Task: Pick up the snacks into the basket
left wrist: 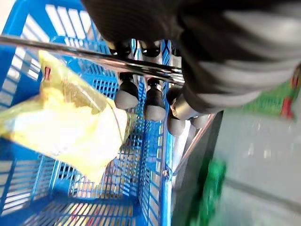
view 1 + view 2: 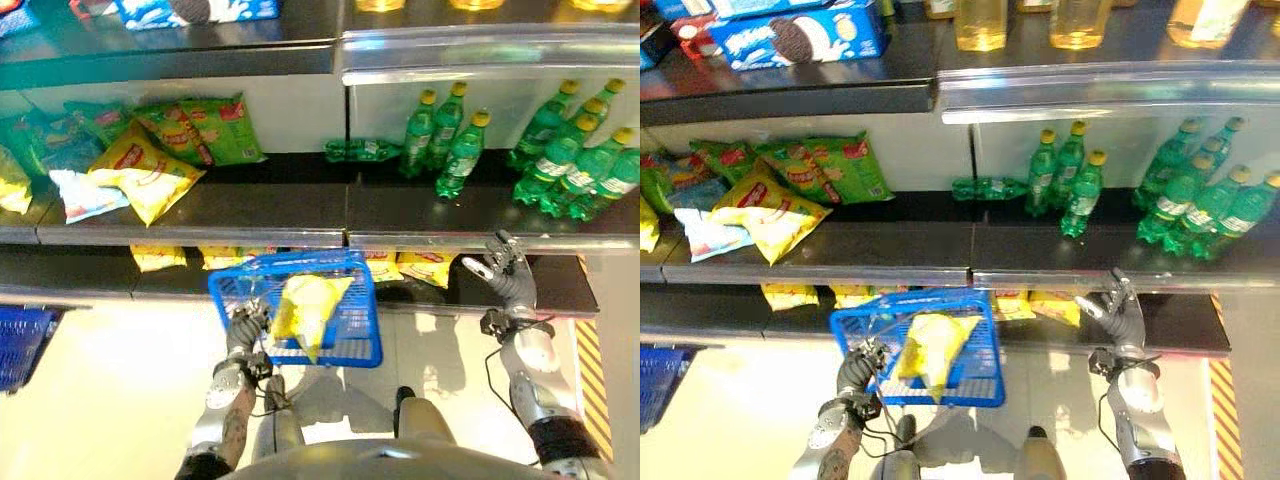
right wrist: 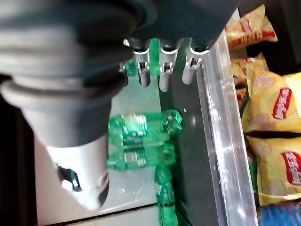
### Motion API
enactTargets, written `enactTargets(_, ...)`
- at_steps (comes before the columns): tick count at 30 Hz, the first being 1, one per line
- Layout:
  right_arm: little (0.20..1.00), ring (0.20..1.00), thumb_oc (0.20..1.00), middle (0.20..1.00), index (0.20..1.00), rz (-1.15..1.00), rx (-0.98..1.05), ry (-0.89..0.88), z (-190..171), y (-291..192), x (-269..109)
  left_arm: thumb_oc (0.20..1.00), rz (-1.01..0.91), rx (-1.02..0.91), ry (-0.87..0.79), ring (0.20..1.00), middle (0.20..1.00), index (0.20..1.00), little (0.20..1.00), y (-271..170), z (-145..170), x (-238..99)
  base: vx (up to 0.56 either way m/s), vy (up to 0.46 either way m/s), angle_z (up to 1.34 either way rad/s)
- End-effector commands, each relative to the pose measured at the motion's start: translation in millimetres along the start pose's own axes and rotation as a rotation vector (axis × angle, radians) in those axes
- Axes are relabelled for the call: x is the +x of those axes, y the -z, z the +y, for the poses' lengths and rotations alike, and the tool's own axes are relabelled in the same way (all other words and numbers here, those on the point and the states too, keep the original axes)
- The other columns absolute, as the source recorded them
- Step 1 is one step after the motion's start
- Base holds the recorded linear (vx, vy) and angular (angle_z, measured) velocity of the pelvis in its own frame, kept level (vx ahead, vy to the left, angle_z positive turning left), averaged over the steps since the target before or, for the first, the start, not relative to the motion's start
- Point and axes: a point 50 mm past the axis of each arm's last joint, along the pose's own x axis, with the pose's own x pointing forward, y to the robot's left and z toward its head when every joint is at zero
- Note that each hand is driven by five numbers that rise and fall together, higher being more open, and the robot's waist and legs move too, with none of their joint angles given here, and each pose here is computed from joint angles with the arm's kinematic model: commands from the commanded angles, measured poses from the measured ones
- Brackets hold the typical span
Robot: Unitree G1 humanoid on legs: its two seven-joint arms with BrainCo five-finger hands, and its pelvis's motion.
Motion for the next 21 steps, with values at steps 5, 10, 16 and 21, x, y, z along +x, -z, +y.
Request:
enactTargets(5, 1.0, 1.0, 1.0, 1.0, 1.0, -0.138, -0.01, -0.008, 24, -23, 16, 0.2, -0.33, 0.056, 0.11, 0.2, 0.2, 0.2, 0.2, -74, -4, 3, -0.06, -0.063, -0.08)
enactTargets(10, 1.0, 1.0, 1.0, 1.0, 1.0, -0.132, -0.025, -0.001, 27, -23, 14, 0.2, -0.37, 0.085, 0.113, 0.2, 0.2, 0.2, 0.2, -88, -5, 4, -0.07, 0.002, 0.09)
enactTargets(16, 1.0, 1.0, 1.0, 1.0, 1.0, -0.143, -0.037, 0.018, 29, -25, 16, 0.2, -0.398, 0.104, 0.121, 0.2, 0.2, 0.2, 0.2, -96, -3, 0, -0.01, -0.107, 0.14)
enactTargets(21, 1.0, 1.0, 1.0, 1.0, 1.0, -0.156, -0.06, 0.028, 27, -31, 20, 0.2, -0.419, 0.11, 0.136, 0.2, 0.2, 0.2, 0.2, -99, -5, -2, 0.05, -0.139, 0.12)
